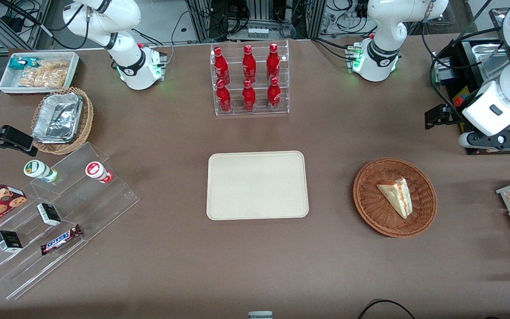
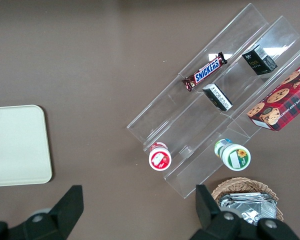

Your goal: Place sandwich from basket to tray

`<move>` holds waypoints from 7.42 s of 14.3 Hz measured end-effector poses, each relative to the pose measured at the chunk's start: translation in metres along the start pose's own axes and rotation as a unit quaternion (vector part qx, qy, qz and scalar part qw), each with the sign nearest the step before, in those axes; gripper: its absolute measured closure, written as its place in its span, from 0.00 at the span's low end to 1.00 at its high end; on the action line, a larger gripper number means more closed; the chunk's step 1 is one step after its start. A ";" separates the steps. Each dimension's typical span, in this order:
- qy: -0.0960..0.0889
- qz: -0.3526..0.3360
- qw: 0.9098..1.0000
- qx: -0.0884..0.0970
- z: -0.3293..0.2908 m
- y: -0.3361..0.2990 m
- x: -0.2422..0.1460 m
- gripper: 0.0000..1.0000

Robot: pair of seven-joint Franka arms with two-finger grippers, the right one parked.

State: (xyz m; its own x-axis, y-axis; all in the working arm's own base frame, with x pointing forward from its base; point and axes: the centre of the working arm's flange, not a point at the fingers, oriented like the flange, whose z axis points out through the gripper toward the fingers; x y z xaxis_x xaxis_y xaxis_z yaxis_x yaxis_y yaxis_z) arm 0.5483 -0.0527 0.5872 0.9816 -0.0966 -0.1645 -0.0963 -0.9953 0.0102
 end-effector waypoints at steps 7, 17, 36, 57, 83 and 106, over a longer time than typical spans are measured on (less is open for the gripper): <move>-0.017 -0.001 1.000 -0.002 0.050 -0.003 0.023 0.00; -0.008 -0.037 0.999 -0.011 0.218 -0.032 0.091 0.00; 0.086 -0.377 0.921 -0.045 0.342 -0.028 0.088 0.17; 0.008 -0.101 0.995 0.005 0.265 0.264 0.115 0.85; 0.047 -0.145 0.988 -0.028 0.321 0.468 0.083 0.03; -0.017 -0.061 0.997 0.035 0.104 0.074 0.034 0.00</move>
State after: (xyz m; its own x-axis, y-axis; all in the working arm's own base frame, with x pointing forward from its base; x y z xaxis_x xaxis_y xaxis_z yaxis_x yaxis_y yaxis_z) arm 0.5576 -0.1286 0.4796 0.9805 0.0271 -0.1945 0.0117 -0.9967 -0.0798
